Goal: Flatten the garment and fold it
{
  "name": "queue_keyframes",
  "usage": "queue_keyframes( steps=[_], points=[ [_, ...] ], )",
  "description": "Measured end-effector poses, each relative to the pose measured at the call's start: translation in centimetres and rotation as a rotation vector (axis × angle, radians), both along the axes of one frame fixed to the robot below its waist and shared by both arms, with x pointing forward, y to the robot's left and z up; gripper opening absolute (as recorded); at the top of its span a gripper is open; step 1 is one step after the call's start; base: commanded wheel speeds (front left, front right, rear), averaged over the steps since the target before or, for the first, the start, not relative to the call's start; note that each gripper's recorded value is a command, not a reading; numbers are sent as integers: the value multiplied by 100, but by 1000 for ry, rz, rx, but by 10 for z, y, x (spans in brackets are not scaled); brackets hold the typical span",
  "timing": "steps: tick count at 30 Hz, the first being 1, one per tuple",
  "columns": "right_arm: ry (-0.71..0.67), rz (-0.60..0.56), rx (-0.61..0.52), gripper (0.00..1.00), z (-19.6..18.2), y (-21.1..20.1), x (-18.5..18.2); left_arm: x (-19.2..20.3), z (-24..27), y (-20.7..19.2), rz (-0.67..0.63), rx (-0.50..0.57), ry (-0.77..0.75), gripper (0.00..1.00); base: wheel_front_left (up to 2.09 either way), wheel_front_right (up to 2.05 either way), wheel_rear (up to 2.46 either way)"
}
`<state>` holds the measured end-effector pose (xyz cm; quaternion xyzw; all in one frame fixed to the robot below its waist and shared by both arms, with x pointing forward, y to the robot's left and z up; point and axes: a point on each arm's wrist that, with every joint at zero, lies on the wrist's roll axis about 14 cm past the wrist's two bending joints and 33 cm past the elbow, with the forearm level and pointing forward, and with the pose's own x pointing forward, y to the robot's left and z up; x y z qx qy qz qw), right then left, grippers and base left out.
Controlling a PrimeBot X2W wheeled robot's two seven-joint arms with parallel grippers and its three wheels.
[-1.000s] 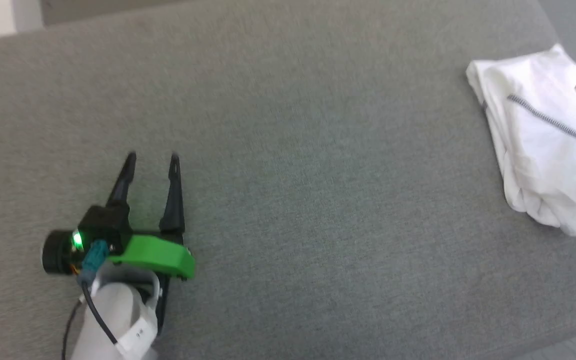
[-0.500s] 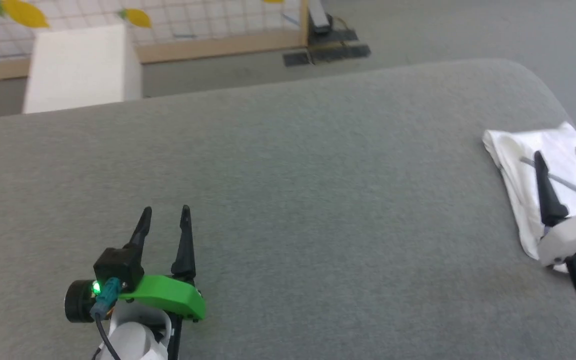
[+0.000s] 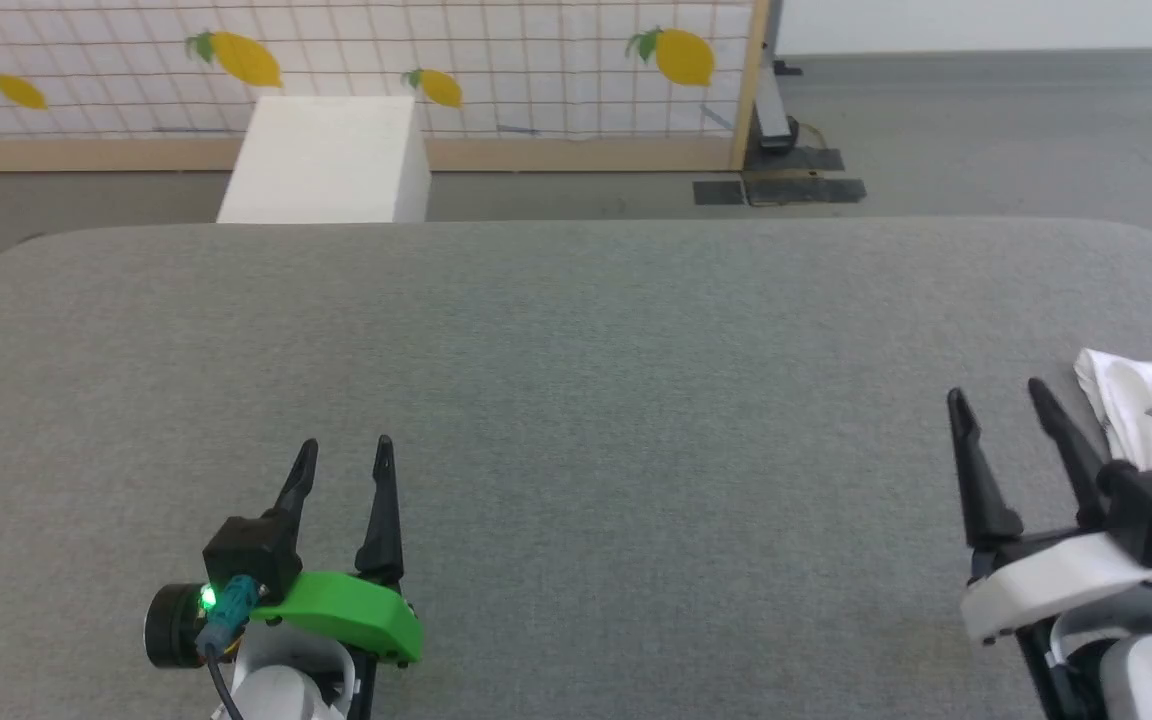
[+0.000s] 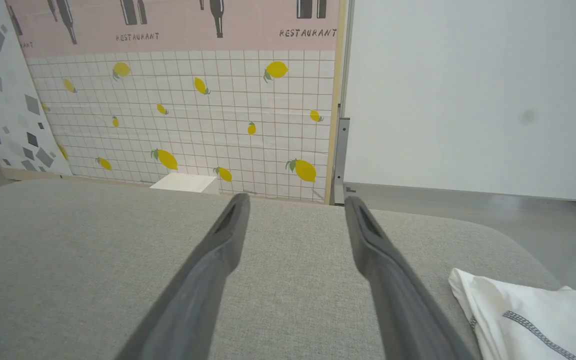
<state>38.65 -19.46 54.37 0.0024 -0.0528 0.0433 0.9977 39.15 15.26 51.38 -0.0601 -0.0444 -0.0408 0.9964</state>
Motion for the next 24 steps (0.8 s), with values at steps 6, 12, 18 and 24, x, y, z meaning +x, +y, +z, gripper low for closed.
queue_keyframes(
  steps=[6, 12, 18, 24],
  points=[
    [19, 25, 38, 100, -10, 22, -9, -12, -2, 10, 30, -3, 5, 100, 0, 0, 0],
    [34, 13, 49, 100, -15, 20, -13, -15, -5, 11, 36, -20, 17, 100, 0, 0, 0],
    [38, 10, 54, 0, -17, 20, -13, -15, -8, 10, 33, -22, 25, 0, 0, 0, 0],
    [38, 10, 54, 0, -17, 20, -13, -15, -8, 9, 33, -21, 26, 0, 0, 0, 0]
  ],
)
